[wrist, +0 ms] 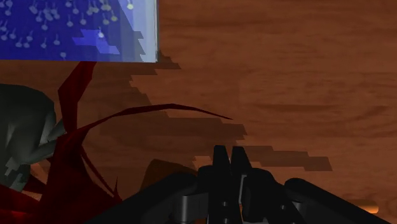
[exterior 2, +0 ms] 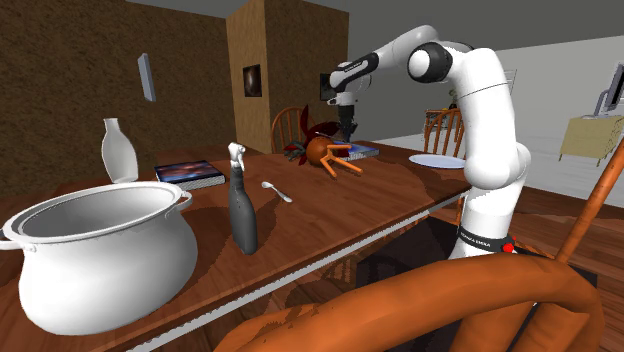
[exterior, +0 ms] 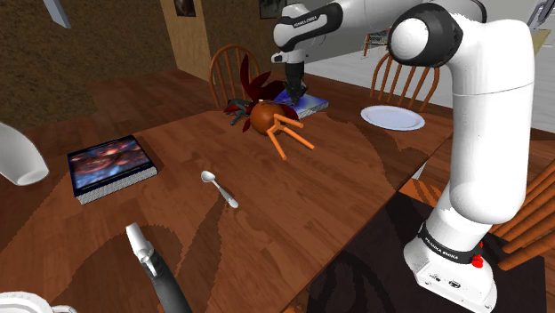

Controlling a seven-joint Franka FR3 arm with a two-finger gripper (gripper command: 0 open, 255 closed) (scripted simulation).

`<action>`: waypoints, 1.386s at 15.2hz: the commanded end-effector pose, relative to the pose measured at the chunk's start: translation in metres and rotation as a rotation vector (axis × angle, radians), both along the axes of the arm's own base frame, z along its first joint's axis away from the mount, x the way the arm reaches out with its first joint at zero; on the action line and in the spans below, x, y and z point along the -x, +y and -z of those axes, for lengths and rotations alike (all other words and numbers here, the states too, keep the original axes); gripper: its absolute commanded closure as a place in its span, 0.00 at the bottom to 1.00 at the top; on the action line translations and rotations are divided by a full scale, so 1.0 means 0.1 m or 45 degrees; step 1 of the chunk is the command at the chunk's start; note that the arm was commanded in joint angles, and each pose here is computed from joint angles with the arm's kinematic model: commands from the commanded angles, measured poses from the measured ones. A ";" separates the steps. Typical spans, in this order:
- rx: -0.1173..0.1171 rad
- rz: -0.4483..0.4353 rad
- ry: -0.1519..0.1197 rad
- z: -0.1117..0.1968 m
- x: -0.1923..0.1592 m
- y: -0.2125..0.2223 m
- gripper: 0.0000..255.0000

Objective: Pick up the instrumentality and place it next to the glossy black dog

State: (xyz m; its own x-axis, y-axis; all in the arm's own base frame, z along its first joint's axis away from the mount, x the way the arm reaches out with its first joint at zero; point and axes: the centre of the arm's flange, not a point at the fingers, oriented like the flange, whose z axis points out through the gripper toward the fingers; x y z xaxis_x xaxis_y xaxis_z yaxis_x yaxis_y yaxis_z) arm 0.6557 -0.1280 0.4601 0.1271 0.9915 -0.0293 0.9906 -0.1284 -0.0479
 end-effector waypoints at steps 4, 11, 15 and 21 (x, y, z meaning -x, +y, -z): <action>0.000 0.000 -0.001 0.27 -0.01 -0.01 1.00; 0.000 0.000 -0.001 0.64 -0.01 -0.01 1.00; 0.000 0.000 -0.001 0.85 -0.01 -0.01 1.00; 0.000 0.000 -0.001 1.11 0.00 -0.01 1.00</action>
State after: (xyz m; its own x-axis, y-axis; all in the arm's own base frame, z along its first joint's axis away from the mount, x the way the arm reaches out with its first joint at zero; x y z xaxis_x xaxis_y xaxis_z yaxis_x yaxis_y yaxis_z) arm 0.6560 -0.1288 0.3517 0.1271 0.9915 -0.0294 0.9906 -0.1284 -0.0480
